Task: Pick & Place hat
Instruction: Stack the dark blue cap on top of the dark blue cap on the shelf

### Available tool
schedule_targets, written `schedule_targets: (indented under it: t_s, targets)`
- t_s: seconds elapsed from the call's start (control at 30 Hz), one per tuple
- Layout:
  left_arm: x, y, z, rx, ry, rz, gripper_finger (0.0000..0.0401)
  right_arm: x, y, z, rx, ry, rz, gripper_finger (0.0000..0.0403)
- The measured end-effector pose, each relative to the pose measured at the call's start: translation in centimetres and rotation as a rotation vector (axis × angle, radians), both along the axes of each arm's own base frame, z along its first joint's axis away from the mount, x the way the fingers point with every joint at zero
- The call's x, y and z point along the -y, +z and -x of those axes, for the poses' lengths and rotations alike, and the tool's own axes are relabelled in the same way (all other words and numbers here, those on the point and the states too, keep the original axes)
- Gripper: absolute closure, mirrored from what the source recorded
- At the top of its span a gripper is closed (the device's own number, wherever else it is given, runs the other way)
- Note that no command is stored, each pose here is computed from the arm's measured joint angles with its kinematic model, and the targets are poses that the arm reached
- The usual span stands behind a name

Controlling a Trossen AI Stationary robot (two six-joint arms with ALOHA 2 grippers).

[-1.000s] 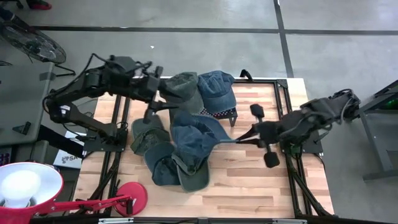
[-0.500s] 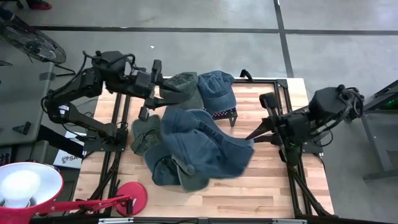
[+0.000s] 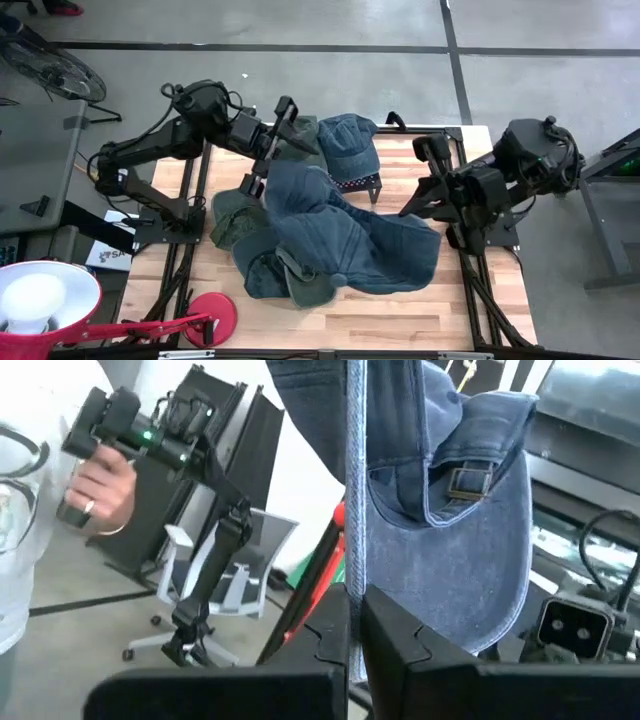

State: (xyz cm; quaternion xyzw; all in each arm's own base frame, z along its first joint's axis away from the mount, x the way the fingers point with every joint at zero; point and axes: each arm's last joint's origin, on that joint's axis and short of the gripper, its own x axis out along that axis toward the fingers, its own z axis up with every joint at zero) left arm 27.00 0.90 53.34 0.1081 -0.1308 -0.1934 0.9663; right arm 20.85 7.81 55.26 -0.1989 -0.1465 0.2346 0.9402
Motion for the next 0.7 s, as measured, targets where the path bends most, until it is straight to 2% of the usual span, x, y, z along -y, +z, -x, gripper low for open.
schedule_targets:
  t_s: [0.3, 0.7]
  targets:
    - [0.1, -0.1, -2.8, 0.102, -0.150, 0.054, 0.0239, 0.8, 0.2, -0.2, 0.023, 0.001, 0.003, 0.0399]
    - [0.0, -0.7, -4.8, 0.138, -0.213, 0.125, 0.0239, 1.6, 0.1, -0.5, 0.015, -0.031, 0.005, 0.0399]
